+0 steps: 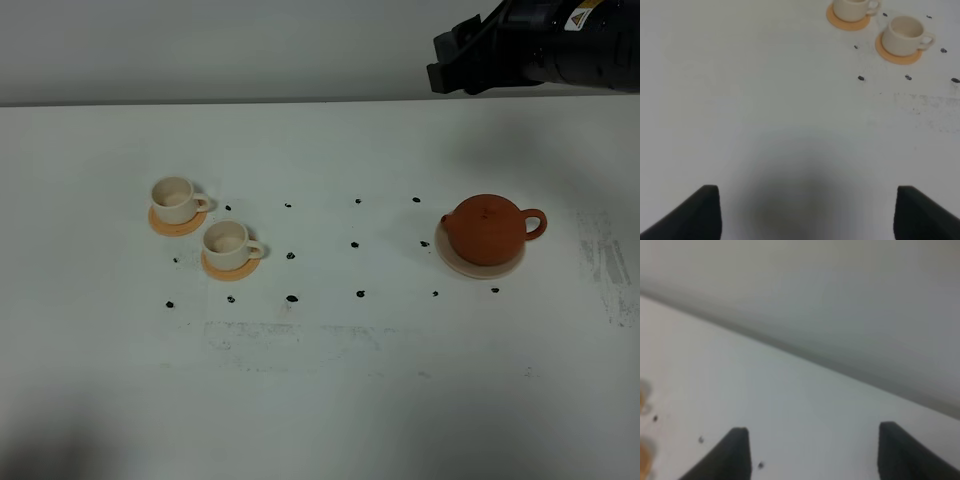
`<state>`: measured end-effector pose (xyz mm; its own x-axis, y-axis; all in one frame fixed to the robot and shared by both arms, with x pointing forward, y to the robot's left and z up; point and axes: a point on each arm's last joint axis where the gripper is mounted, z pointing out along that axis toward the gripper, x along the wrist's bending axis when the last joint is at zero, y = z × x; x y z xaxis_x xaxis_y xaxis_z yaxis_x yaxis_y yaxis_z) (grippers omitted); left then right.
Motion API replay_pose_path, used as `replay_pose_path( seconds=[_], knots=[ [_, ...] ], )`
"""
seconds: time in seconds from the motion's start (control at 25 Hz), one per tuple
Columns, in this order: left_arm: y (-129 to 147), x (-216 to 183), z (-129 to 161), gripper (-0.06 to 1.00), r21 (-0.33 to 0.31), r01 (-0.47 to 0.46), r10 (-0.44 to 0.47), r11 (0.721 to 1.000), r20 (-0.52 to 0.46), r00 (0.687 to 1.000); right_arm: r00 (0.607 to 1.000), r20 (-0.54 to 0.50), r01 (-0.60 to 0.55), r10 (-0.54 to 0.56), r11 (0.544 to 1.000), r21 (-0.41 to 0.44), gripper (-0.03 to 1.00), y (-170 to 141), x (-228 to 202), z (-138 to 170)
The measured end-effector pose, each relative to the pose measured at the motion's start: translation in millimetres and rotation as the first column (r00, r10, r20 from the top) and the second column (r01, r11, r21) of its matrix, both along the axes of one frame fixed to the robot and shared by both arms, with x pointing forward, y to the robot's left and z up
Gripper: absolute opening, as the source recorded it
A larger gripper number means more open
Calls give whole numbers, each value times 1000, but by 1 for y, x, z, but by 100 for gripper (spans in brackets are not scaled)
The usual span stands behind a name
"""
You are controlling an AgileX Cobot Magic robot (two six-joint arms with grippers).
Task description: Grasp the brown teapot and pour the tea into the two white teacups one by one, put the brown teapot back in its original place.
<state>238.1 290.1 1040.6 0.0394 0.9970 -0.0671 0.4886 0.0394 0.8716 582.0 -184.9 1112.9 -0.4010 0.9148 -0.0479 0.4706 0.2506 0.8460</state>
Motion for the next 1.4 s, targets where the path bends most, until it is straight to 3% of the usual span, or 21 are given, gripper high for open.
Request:
replay_pose_path(
  seconds=[0.32, 0.56, 0.8, 1.0, 1.4],
  knots=[
    [0, 0, 0, 67, 0, 0, 0, 1000, 0, 1000, 981, -187, 29, -43, 997, -75, 53, -16, -14, -2],
    [0, 0, 0, 67, 0, 0, 0, 1000, 0, 1000, 984, -125, 115, -124, 991, -70, 53, -38, -47, 6],
    [0, 0, 0, 67, 0, 0, 0, 1000, 0, 1000, 984, -129, 110, -126, 986, -122, 50, -43, -56, -22],
    [0, 0, 0, 67, 0, 0, 0, 1000, 0, 1000, 974, -186, 85, -125, 974, -210, 48, -43, -40, -51],
    [0, 0, 0, 67, 0, 0, 0, 1000, 0, 1000, 937, -257, 188, -238, 960, -206, 47, -66, 33, -93]
  ],
)
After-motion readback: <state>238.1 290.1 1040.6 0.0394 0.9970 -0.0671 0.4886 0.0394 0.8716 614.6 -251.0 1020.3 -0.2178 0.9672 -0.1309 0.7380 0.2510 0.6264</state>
